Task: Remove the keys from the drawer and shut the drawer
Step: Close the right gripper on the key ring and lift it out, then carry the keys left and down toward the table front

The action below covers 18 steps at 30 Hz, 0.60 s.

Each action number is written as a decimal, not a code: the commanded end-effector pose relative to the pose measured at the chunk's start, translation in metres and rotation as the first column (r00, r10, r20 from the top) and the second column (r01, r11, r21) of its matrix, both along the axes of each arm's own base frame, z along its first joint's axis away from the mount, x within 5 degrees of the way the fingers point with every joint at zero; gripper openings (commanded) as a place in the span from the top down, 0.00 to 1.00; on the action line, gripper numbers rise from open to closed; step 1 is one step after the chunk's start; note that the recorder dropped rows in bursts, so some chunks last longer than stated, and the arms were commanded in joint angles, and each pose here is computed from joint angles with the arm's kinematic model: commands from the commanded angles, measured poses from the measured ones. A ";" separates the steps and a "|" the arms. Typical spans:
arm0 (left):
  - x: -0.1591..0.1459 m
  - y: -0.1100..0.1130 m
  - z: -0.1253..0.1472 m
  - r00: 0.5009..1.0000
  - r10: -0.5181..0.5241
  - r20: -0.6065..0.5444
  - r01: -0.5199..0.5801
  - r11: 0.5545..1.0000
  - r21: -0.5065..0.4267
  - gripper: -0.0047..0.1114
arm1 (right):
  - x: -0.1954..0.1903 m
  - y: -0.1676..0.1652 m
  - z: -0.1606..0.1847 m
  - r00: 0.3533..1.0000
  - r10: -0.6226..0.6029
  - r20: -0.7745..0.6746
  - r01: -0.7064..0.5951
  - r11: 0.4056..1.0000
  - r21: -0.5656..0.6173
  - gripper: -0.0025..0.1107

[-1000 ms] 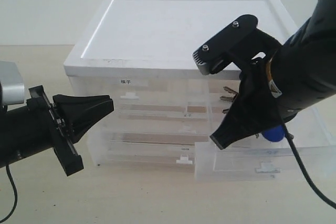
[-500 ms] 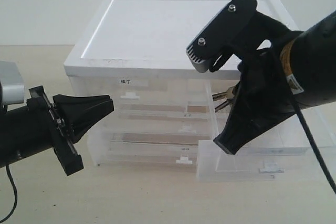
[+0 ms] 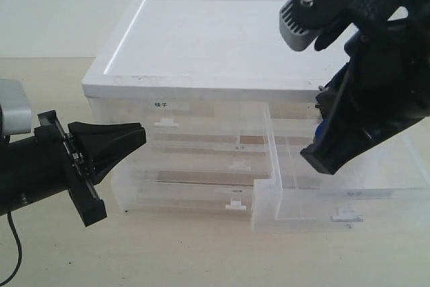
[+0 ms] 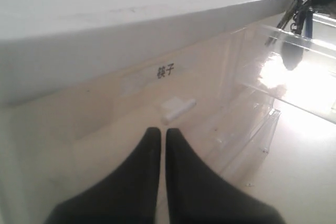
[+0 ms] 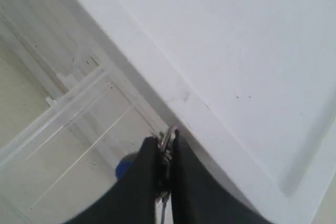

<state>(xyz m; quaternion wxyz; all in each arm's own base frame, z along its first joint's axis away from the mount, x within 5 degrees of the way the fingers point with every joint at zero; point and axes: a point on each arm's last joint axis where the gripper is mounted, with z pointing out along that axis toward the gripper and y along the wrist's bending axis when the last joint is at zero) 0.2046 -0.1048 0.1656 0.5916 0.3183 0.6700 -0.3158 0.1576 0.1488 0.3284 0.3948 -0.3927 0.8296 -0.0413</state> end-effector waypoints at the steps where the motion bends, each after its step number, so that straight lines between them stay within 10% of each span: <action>1: 0.001 -0.001 0.000 1.000 -0.004 -0.002 0.004 1.000 -0.004 0.92 | -0.003 -0.003 0.010 0.999 0.013 0.035 -0.014 1.000 0.023 0.98; 18: -0.002 -0.001 0.001 1.000 -0.016 0.002 0.016 1.000 -0.001 0.92 | -0.012 0.043 0.054 0.964 0.205 0.169 -0.232 0.959 0.160 0.98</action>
